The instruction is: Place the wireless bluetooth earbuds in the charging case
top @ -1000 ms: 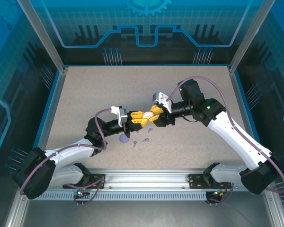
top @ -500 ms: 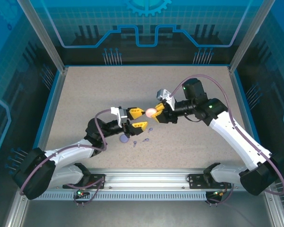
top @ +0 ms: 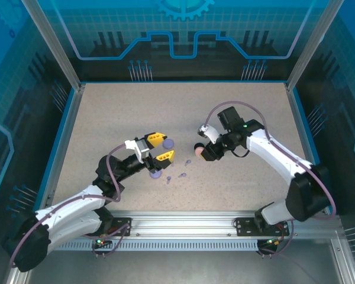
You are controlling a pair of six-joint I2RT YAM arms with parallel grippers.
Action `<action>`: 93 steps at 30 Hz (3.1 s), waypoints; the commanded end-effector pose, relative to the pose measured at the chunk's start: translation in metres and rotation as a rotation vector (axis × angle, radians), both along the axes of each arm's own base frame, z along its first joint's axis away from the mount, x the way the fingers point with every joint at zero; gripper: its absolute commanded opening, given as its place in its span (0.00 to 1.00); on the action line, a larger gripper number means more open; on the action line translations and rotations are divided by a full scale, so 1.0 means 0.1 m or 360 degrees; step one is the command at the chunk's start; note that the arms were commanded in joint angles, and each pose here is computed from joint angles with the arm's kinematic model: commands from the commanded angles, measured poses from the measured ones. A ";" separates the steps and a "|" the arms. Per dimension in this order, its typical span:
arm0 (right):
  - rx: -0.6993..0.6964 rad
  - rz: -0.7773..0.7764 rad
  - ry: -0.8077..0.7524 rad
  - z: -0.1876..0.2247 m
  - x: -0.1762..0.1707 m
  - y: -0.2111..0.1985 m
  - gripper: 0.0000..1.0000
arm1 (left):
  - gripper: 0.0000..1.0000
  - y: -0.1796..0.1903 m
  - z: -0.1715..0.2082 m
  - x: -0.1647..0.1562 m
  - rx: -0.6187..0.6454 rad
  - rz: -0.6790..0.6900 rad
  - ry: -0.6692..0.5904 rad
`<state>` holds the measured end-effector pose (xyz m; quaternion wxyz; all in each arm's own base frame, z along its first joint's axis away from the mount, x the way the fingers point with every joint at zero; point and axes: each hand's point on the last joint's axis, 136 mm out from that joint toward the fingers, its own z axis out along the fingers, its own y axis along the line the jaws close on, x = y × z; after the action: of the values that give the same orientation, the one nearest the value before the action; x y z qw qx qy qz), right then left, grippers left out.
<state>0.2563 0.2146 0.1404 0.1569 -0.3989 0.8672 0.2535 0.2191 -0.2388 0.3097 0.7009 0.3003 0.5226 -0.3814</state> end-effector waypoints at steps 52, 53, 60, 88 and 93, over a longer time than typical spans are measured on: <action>-0.0382 -0.0367 -0.0106 -0.27 0.85 0.96 0.77 | 0.85 1.65 -1.05 0.97 -0.0342 0.1043 0.1203; -0.0361 -0.0316 -0.0107 -0.30 0.86 1.08 0.77 | 0.85 1.69 -1.09 0.97 -0.0353 0.1061 0.1231; -0.0550 0.0026 -0.0159 -0.64 0.98 1.35 0.82 | 0.85 1.78 -1.21 0.92 -0.0372 0.1091 0.1299; -0.0746 0.0362 -0.0144 -1.25 1.12 1.46 0.66 | 0.86 1.77 -1.26 0.88 -0.0406 0.1059 0.1354; -0.0733 0.0365 -0.0138 -1.26 1.13 1.47 0.60 | 0.86 1.77 -1.26 0.88 -0.0406 0.1057 0.1356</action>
<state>0.3708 0.3630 0.0209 0.0844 -0.5253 0.8455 0.0453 0.3094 -0.0628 0.1866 0.5470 -0.1455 0.7745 -0.2824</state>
